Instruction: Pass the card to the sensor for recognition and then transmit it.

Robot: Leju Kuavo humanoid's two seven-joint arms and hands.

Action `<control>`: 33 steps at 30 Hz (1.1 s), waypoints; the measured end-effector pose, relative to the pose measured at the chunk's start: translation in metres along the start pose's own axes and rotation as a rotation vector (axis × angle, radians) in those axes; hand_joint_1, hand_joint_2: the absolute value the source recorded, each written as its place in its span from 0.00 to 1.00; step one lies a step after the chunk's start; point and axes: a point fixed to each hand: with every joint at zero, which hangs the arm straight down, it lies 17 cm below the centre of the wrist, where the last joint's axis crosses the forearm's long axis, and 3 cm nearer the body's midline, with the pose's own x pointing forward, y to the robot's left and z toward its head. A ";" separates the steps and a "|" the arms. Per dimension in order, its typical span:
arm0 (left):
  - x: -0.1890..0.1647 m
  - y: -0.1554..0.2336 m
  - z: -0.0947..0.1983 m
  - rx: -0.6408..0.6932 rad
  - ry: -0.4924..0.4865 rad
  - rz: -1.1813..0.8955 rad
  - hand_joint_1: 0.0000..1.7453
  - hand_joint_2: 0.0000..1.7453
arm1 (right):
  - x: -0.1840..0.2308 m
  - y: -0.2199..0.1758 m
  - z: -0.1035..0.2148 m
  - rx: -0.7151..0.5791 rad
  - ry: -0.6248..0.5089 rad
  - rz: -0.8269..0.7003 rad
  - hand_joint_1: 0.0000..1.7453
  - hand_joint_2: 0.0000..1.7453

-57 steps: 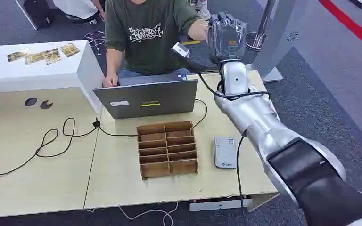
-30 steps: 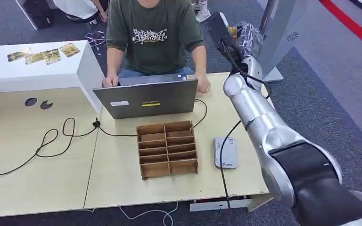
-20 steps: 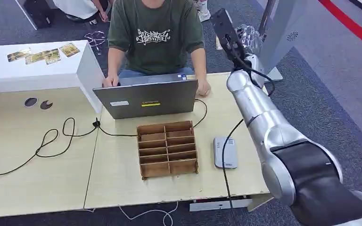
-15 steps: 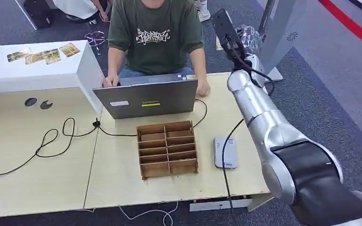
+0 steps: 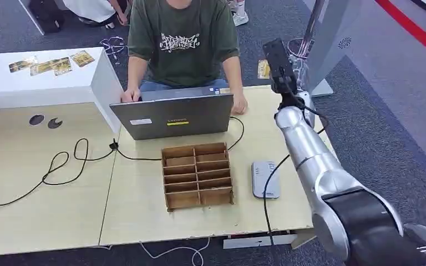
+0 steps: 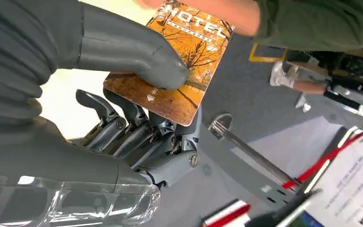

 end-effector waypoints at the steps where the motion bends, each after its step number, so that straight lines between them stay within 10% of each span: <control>1: -0.001 0.000 0.000 0.000 0.001 0.001 0.00 0.00 | -0.009 0.006 0.007 0.007 0.008 -0.011 1.00 1.00; 33: -0.010 0.004 -0.003 -0.004 0.045 0.070 0.00 0.00 | -0.128 0.065 0.145 0.124 0.130 0.014 1.00 1.00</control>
